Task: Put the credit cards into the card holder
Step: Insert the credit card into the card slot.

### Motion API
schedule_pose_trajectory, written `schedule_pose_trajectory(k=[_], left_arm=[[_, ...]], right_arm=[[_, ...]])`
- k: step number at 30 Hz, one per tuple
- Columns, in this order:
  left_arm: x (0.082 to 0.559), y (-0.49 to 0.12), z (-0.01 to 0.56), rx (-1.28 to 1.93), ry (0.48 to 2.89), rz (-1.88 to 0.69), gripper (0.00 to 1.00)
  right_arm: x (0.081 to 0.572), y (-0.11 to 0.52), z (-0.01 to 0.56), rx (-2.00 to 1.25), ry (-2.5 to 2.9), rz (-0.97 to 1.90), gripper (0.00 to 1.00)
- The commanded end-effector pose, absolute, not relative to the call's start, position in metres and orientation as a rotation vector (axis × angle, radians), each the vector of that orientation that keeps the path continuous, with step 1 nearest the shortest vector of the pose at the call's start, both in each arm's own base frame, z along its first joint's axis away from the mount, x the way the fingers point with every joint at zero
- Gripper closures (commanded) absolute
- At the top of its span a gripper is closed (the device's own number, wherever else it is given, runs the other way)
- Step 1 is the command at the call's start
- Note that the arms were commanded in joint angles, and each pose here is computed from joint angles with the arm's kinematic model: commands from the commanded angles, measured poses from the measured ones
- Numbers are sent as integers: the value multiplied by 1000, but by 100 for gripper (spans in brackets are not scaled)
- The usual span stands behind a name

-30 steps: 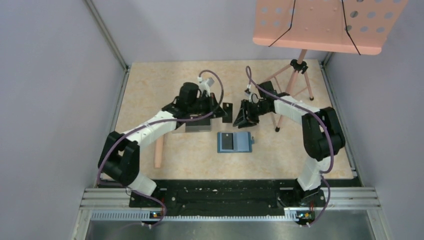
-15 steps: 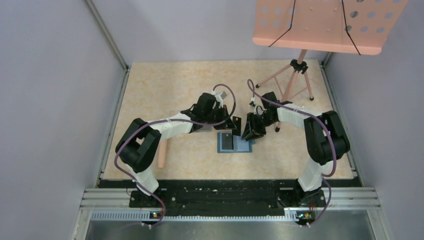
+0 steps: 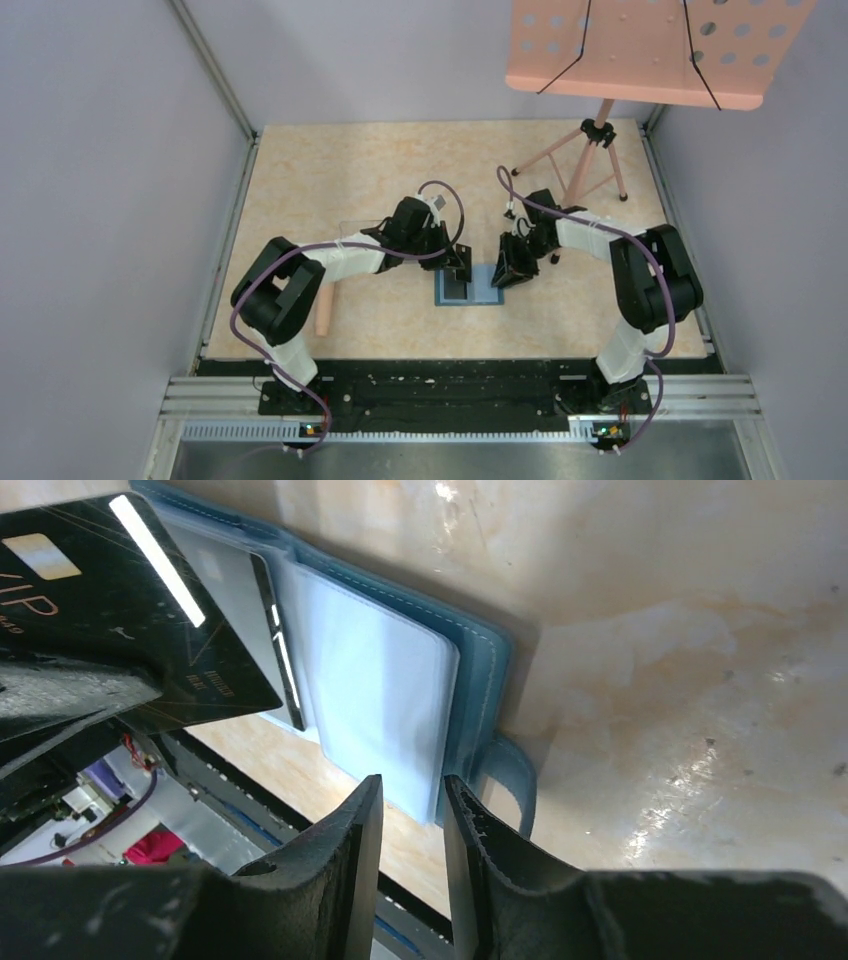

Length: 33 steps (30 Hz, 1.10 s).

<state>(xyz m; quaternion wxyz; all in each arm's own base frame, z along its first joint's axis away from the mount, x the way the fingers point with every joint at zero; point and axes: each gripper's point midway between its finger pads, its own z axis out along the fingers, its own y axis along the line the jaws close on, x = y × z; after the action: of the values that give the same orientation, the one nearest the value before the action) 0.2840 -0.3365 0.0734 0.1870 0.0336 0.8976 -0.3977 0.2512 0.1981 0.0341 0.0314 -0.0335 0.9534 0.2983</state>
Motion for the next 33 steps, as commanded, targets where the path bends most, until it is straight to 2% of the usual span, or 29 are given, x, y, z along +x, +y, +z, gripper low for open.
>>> schedule_pose_trajectory(k=[1,14,33], left_arm=[[287,-338,76,86,2504,-1118,100],[283,-340,53,31,2578,-1124,100],[276,-348,71,-71,2517,-1281,100]], right_arm=[[256,189,42,-71,2901,857,72],[251,178,33,94,2908,868,75],[239,179,25,151,2926,924,76]])
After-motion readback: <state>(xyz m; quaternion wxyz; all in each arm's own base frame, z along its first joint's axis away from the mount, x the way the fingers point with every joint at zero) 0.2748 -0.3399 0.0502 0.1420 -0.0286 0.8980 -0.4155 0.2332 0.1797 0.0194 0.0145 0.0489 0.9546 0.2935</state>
